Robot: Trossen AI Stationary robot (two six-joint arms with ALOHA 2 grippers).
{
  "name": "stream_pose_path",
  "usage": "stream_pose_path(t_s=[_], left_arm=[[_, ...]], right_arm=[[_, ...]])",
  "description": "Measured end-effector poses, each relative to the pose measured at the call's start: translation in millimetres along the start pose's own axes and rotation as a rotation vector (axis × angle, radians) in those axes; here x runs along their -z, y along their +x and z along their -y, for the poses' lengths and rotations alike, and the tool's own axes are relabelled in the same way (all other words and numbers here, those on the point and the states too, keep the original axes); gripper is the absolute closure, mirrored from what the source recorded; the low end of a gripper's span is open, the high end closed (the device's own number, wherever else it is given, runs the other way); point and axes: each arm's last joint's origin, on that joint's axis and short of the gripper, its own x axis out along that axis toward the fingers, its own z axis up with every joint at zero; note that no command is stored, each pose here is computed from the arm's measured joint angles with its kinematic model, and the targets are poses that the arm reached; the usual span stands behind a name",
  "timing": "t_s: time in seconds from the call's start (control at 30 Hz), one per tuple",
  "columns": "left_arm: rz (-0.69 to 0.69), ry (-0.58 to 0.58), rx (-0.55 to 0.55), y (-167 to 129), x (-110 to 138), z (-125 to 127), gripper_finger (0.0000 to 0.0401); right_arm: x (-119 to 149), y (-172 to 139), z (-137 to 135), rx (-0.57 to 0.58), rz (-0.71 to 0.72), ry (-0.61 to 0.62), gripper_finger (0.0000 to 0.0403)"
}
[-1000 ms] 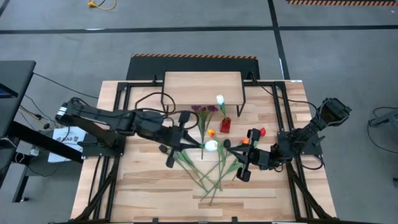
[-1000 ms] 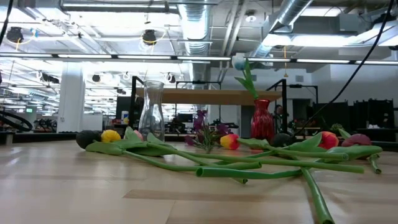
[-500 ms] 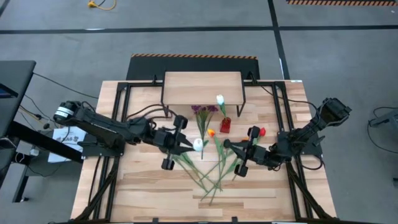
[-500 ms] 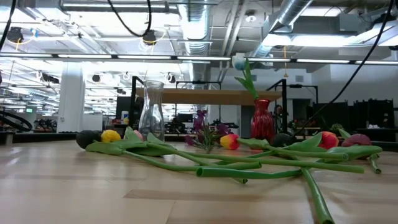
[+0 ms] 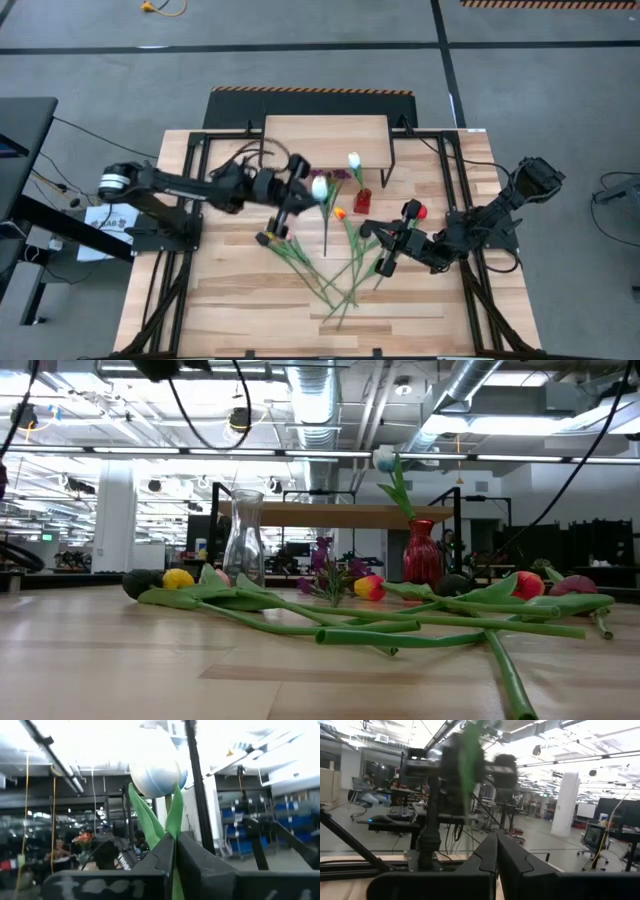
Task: Pick and place flowers into a vace then onto a shelf
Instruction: Put the white blue flower into the red flower vase
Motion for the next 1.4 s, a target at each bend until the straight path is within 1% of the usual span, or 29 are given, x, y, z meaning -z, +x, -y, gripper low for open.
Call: stream_pose_path(t_s=[0.07,0.13,0.23,0.3,0.37,0.47,0.57,0.63,0.77,0.97,1.07,1.27,1.4], left_arm=[[-0.004,-0.056,0.002,0.7,9.6,-16.5,0.0401],[-0.012,-0.118,0.026,1.9,20.5,-29.3,0.0401],[0.003,-0.186,0.078,3.4,31.8,-40.4,0.0401],[0.014,-0.203,0.111,4.5,36.2,-42.1,0.0401],[-0.002,-0.215,0.151,5.0,41.3,-41.6,0.0401],[-0.036,-0.209,0.214,6.7,48.4,-35.8,0.0401],[-0.067,-0.194,0.265,10.3,52.9,-25.5,0.0401],[-0.079,-0.188,0.284,13.1,55.4,-18.0,0.0401],[-0.060,-0.194,0.316,17.2,54.3,-6.2,0.0401],[-0.067,-0.224,0.347,20.2,55.4,4.2,0.0401],[-0.071,-0.239,0.374,20.9,55.5,7.6,0.0401],[-0.079,-0.231,0.391,20.7,56.2,8.1,0.0401],[-0.094,-0.200,0.372,20.8,59.0,7.7,0.0401]], right_arm=[[0.0,0.0,0.0,0.000,0.000,0.000,0.0403],[-0.6,-1.5,-1.1,-0.007,0.001,0.002,0.0403],[-2.0,-5.3,-3.7,-0.018,0.000,-0.006,0.0403],[-2.5,-8.1,-4.5,0.004,-0.022,-0.022,0.0403],[-2.5,-10.2,-4.5,0.039,-0.051,-0.038,0.0403],[-1.6,-9.8,-3.1,0.078,-0.078,-0.042,0.0401],[0.3,-6.1,-1.6,0.075,-0.073,-0.051,0.0389],[3.9,-3.0,-1.8,0.056,-0.078,-0.058,0.0374],[6.9,7.4,-4.5,0.020,-0.103,-0.061,0.0336],[3.3,31.9,-13.8,-0.173,-0.155,-0.056,0.0283],[1.5,39.8,-14.8,-0.214,-0.160,-0.033,0.0261],[1.6,41.3,-14.3,-0.230,-0.154,-0.025,0.0241],[1.7,43.5,-14.5,-0.310,-0.128,-0.009,0.0239]])
